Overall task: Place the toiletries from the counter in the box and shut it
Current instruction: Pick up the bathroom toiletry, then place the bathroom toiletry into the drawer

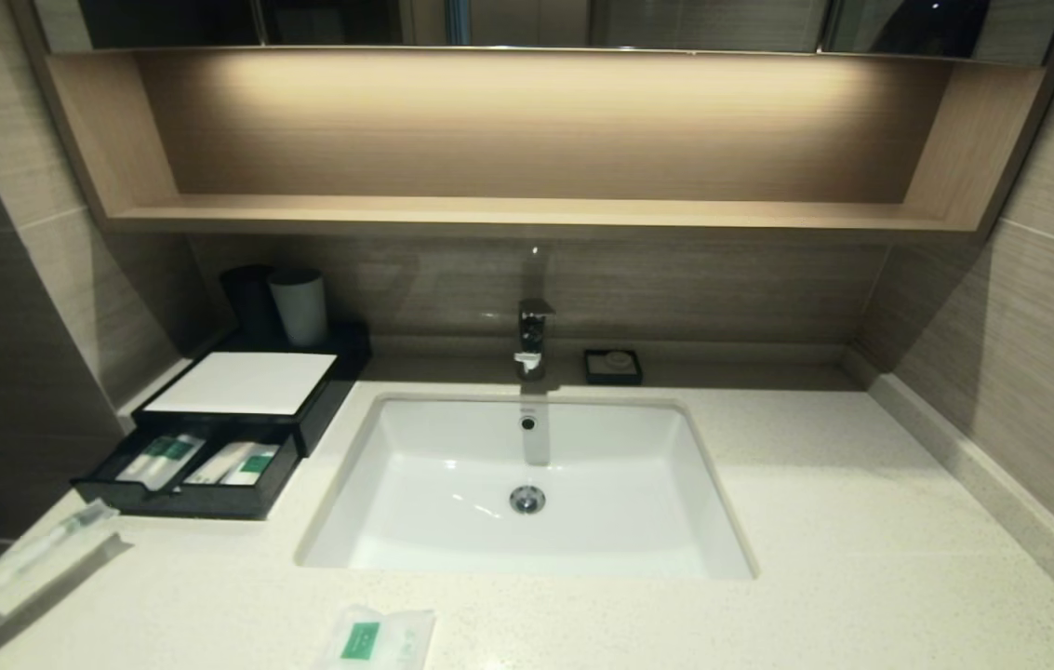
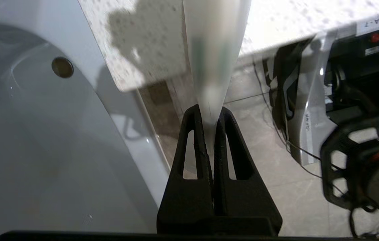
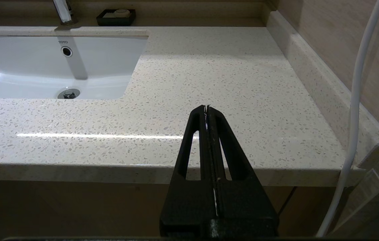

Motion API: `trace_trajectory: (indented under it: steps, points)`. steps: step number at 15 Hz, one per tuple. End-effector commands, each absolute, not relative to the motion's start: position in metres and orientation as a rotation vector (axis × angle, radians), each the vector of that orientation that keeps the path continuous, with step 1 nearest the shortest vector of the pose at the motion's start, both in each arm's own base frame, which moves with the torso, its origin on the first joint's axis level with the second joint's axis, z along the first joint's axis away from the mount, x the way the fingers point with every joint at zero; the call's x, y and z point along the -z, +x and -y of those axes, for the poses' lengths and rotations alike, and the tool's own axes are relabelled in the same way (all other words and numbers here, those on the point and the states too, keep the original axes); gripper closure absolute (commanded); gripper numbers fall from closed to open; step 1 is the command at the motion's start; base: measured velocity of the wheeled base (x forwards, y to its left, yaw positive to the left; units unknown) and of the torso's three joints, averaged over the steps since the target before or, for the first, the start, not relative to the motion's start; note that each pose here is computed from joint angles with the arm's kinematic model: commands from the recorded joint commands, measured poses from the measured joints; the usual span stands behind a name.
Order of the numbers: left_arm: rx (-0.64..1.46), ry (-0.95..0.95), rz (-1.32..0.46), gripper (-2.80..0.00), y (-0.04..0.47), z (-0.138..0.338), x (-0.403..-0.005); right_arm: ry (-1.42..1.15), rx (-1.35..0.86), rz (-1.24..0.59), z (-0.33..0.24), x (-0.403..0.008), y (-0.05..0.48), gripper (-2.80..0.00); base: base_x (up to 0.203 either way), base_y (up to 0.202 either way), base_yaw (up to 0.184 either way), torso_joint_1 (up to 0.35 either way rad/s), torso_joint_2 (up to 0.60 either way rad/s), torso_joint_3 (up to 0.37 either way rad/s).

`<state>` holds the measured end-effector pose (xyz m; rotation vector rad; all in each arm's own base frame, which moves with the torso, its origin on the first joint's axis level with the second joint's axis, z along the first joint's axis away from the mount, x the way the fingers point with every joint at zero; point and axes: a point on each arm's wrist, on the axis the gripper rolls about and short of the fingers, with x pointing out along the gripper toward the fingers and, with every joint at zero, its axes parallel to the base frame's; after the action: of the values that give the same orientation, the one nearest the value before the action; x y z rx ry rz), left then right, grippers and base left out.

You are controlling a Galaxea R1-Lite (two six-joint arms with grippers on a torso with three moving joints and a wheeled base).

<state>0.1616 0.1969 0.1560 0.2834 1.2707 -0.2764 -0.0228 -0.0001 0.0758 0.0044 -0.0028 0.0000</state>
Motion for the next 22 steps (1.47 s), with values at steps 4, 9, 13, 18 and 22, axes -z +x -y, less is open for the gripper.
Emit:
trace_trajectory:
  steps: [4, 9, 13, 18, 22]
  points:
    - [0.165, 0.139, -1.287, 0.0, 0.119, -0.163, -0.207, 0.005, 0.0, 0.002, 0.0, -0.075, -0.023, 0.0, 0.0, 0.0, 0.0, 0.0, 0.0, 0.0]
    - [0.142, -0.095, -1.233, 0.0, 0.114, -0.151, -0.246, 0.005, 0.0, 0.003, 0.0, -0.076, -0.023, 0.0, 0.0, 0.0, 0.0, 0.0, 0.0, 0.0]
    - [0.1, -0.342, -1.236, 0.0, 0.13, -0.144, -0.266, 0.005, 0.0, 0.002, 0.0, -0.075, -0.023, 0.0, 0.0, 0.0, 0.0, 0.0, 0.0, 0.0]
    - [0.039, -0.454, -1.245, 0.0, 0.183, -0.116, -0.288, 0.005, 0.0, 0.002, 0.0, -0.075, -0.023, 0.0, 0.0, 0.0, 0.0, 0.0, 0.0, 0.0]
    - [-0.057, -0.375, -1.339, 0.0, 0.221, -0.108, -0.284, 0.005, 0.0, 0.002, 0.0, -0.075, -0.023, 0.0, 0.0, 0.0, 0.0, 0.0, 0.0, 0.0]
